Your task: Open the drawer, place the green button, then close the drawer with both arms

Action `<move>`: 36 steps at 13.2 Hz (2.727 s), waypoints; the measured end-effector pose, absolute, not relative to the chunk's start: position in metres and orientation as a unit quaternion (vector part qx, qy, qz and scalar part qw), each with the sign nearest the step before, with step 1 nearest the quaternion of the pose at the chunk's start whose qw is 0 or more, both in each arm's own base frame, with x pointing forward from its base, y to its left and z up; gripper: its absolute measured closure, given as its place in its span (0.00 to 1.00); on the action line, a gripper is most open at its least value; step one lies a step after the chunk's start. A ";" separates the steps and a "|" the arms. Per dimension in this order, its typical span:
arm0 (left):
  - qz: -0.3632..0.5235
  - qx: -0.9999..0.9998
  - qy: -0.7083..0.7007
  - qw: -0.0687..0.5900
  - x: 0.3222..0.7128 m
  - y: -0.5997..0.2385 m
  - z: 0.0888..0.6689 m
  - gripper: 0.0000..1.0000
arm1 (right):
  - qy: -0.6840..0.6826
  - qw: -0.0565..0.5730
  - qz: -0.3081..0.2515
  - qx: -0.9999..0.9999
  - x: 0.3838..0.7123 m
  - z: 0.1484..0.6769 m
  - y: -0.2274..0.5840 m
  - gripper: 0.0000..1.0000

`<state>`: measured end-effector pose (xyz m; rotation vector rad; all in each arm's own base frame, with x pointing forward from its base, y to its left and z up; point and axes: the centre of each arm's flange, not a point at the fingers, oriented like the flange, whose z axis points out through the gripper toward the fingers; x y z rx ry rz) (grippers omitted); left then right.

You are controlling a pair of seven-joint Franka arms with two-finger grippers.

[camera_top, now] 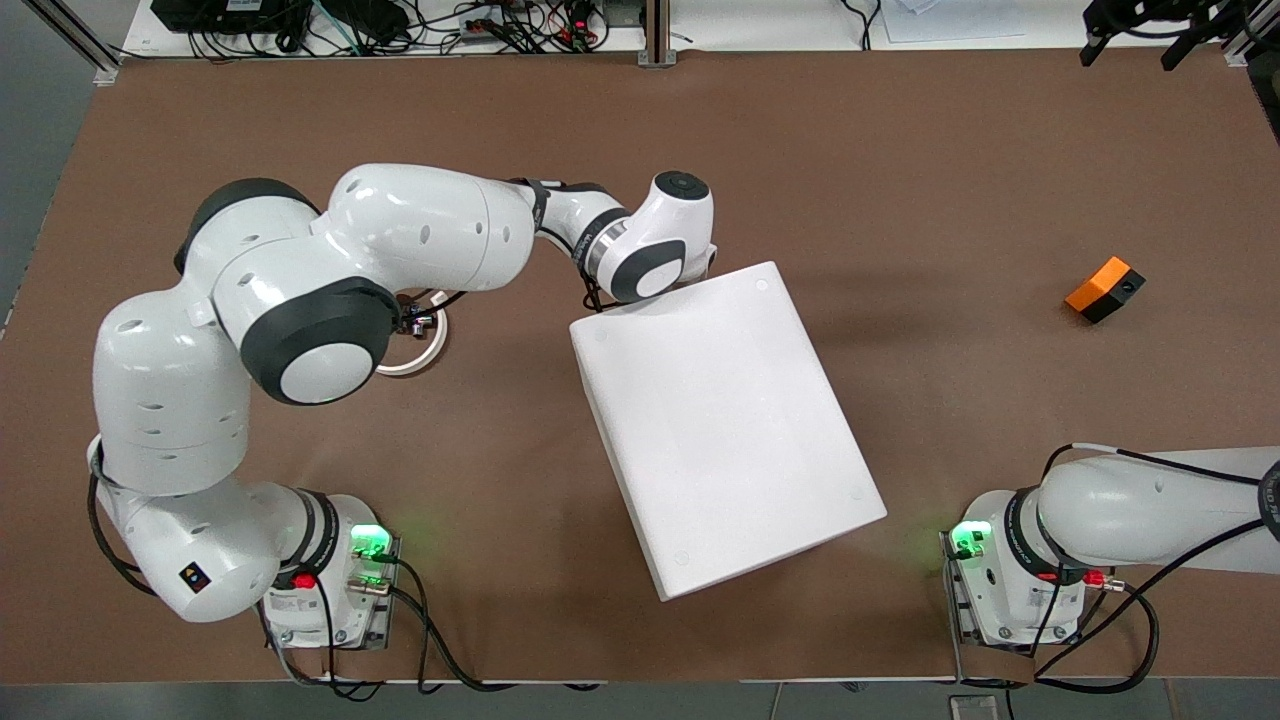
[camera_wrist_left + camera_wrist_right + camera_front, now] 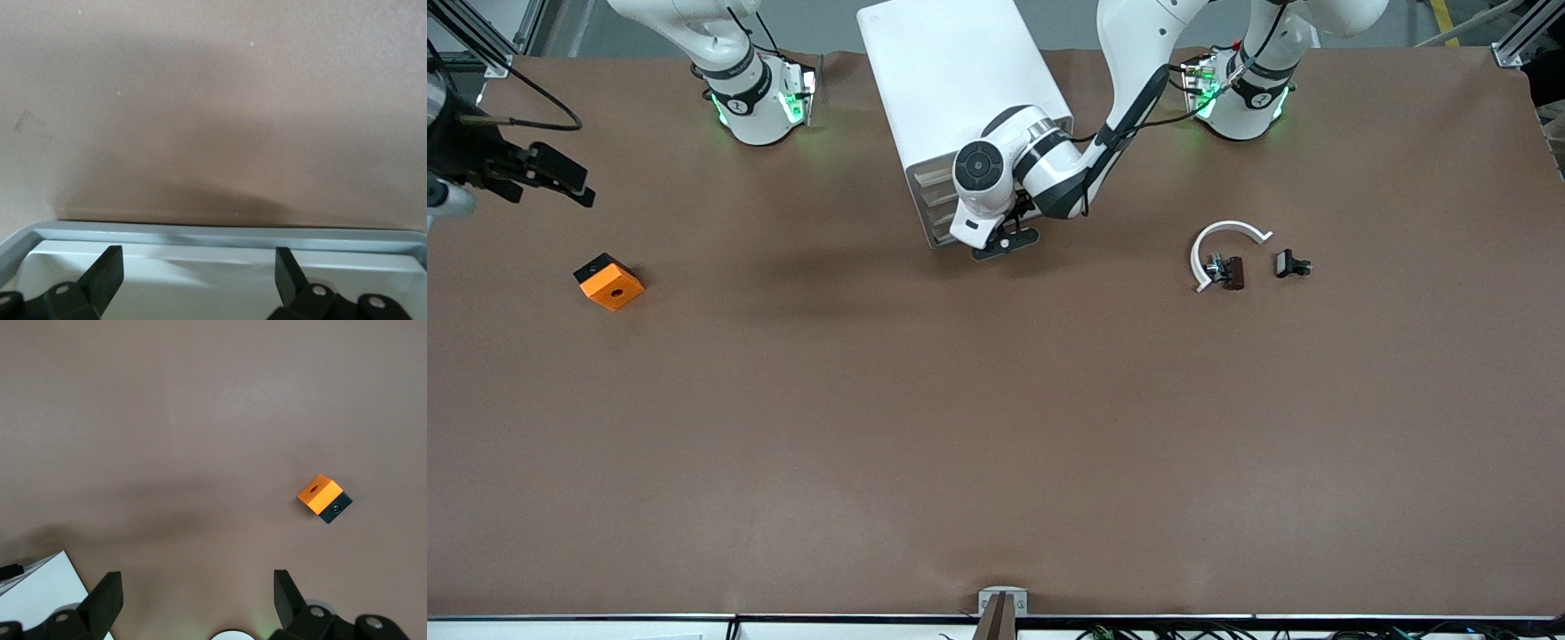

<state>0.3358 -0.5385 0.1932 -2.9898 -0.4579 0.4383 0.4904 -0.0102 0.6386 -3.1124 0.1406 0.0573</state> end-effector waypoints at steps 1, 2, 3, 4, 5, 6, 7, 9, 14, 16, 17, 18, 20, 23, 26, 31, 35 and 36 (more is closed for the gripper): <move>0.141 -0.976 -0.160 0.040 0.347 -0.533 0.194 0.00 | 0.045 0.013 0.010 -0.999 0.488 0.655 -0.011 0.00; 0.138 -0.974 -0.175 0.034 0.366 -0.523 0.197 0.00 | 0.045 0.013 0.002 -0.999 0.486 0.668 -0.011 0.00; 0.135 -0.971 -0.195 0.026 0.391 -0.511 0.202 0.00 | 0.046 0.013 -0.003 -0.999 0.485 0.675 -0.012 0.00; 0.130 -0.967 -0.217 0.016 0.419 -0.496 0.209 0.00 | 0.046 0.013 -0.005 -0.999 0.485 0.677 -0.012 0.00; 0.118 -0.965 -0.234 0.008 0.448 -0.479 0.219 0.00 | 0.046 0.013 -0.004 -0.999 0.485 0.676 -0.012 0.00; 0.097 -0.965 -0.243 0.004 0.478 -0.458 0.231 0.00 | 0.046 0.013 -0.003 -0.999 0.486 0.675 -0.012 0.00; 0.070 -0.966 -0.247 0.004 0.504 -0.439 0.246 0.00 | 0.046 0.013 -0.002 -0.999 0.487 0.675 -0.012 0.00; 0.022 -0.964 -0.264 -0.005 0.547 -0.399 0.288 0.00 | 0.045 0.013 -0.001 -0.999 0.487 0.674 -0.011 0.00; 0.002 -0.959 -0.285 0.013 0.597 -0.273 0.441 0.00 | 0.045 0.013 -0.002 -0.999 0.488 0.674 -0.011 0.00; 0.003 -0.965 -0.263 0.017 0.610 -0.226 0.496 0.00 | 0.046 0.013 -0.002 -0.999 0.488 0.674 -0.012 0.00; 0.002 -0.966 -0.259 0.017 0.615 -0.206 0.516 0.00 | 0.046 0.013 -0.002 -0.999 0.488 0.674 -0.012 0.00; -0.001 -0.968 -0.252 0.015 0.619 -0.188 0.532 0.00 | 0.046 0.013 -0.002 -0.999 0.488 0.674 -0.012 0.00; -0.004 -0.975 -0.222 0.016 0.620 -0.159 0.554 0.00 | 0.046 0.013 -0.002 -0.999 0.488 0.674 -0.012 0.00; 0.005 -0.985 -0.173 0.024 0.606 -0.115 0.588 0.00 | 0.046 0.013 -0.002 -0.999 0.488 0.674 -0.012 0.00; 0.017 -0.991 -0.128 0.026 0.585 -0.074 0.620 0.00 | 0.046 0.013 -0.002 -0.999 0.488 0.674 -0.012 0.00; 0.013 -0.996 -0.089 0.004 0.538 -0.053 0.642 0.00 | 0.046 0.012 0.000 -0.999 0.489 0.672 -0.012 0.00; 0.004 -0.996 -0.087 0.011 0.511 -0.057 0.644 0.00 | 0.046 0.012 -0.005 -0.999 0.490 0.674 -0.012 0.00; 0.001 -0.996 -0.087 0.010 0.512 -0.056 0.644 0.00 | 0.046 0.012 -0.005 -0.999 0.490 0.674 -0.012 0.00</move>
